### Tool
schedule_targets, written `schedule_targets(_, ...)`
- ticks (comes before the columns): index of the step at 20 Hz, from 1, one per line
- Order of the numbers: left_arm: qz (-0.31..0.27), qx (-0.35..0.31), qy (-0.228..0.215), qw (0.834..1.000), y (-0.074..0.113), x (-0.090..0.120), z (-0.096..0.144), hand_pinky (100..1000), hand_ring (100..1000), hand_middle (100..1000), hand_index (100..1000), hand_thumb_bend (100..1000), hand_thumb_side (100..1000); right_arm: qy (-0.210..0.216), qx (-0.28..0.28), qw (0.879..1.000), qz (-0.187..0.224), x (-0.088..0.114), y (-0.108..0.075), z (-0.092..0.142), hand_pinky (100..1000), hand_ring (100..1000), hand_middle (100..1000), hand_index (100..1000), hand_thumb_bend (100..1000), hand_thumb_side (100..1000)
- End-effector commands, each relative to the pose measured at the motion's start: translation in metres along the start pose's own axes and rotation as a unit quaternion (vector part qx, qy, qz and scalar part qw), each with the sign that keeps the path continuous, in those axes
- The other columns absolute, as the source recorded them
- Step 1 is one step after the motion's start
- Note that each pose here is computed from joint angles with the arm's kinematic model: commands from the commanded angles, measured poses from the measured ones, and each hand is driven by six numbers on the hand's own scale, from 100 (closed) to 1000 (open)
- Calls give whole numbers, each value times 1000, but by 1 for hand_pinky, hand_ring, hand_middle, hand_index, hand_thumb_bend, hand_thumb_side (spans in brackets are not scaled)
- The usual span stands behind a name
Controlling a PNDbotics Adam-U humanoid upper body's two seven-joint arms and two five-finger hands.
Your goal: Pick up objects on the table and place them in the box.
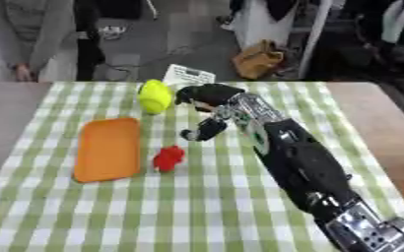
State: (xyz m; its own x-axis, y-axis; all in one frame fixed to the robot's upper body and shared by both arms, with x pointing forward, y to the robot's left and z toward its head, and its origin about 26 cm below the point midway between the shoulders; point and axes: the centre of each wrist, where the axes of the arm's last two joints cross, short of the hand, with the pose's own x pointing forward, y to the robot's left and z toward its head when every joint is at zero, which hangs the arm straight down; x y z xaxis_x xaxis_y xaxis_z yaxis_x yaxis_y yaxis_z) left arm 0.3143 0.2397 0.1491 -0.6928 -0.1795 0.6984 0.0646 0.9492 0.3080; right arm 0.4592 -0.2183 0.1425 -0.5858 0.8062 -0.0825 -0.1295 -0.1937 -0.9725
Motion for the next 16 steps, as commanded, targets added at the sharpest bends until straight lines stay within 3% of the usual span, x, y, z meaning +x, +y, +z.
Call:
schedule_targets(1,1,-3,-19,1000,1,7,-8,347,686,821,773,100,950,10,-6,1000,12,-5,-9,-1,646,676,952,947,415,428)
schedule_targets(15,4,-4,-33,999,0,12,-14,342,685,821,773,100,954,-22,25,999,12,1,-5,-8,642,654,941,944,394,431)
schedule_targets(16,4,-4,-34,999,0,12,-15,340,684,821,773,100,956,-22,27,999,12,0,-5,-7,642,652,938,943,432,397)
